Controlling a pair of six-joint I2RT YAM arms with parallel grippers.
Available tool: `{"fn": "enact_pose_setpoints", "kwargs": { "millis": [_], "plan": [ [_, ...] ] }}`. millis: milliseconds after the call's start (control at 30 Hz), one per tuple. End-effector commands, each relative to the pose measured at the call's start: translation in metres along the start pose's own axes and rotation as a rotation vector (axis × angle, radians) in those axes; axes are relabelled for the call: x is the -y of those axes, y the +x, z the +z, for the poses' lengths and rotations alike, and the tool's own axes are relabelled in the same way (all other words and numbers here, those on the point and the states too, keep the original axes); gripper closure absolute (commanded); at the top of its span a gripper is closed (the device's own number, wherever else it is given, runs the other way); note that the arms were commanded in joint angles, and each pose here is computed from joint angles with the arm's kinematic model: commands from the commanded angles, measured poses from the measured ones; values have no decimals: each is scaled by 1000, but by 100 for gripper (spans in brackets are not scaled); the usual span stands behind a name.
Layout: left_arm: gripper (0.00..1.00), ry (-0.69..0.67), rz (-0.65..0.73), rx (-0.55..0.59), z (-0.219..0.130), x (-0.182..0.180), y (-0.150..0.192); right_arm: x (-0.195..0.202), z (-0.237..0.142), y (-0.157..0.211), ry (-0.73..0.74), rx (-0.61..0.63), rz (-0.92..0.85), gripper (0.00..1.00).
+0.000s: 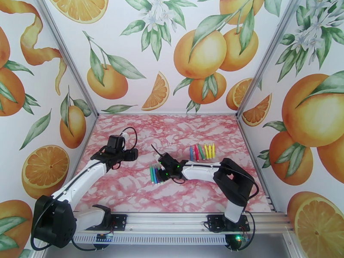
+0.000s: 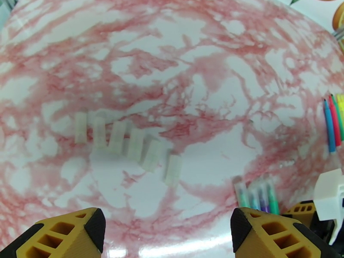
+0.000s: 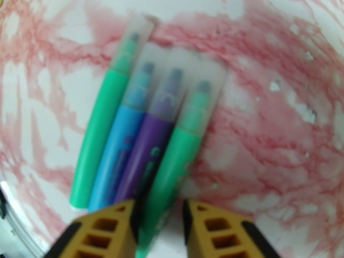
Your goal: Open the pen caps
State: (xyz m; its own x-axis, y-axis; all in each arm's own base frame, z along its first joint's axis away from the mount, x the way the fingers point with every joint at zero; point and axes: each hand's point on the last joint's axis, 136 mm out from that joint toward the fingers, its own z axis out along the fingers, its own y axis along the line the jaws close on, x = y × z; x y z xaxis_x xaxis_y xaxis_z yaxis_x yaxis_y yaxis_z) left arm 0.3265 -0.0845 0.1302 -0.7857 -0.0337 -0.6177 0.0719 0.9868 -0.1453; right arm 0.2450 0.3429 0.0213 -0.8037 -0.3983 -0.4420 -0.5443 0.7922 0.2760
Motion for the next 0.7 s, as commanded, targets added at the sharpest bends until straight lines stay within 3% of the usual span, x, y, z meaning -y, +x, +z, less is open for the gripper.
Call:
{"fn": "enact_pose_setpoints", "kwargs": {
  "millis": [0,400,667],
  "plan": [
    [20,2,-7,29,-5,-2,-4,0,2,-4,28,3,14,66],
    [19,13,-8,38,-3,0,-6,27,0,-4,206,-16,9,69],
    [19,13,-7,41,-3,0,-7,25,9,-2,238,-44,-17,69]
  ]
}}
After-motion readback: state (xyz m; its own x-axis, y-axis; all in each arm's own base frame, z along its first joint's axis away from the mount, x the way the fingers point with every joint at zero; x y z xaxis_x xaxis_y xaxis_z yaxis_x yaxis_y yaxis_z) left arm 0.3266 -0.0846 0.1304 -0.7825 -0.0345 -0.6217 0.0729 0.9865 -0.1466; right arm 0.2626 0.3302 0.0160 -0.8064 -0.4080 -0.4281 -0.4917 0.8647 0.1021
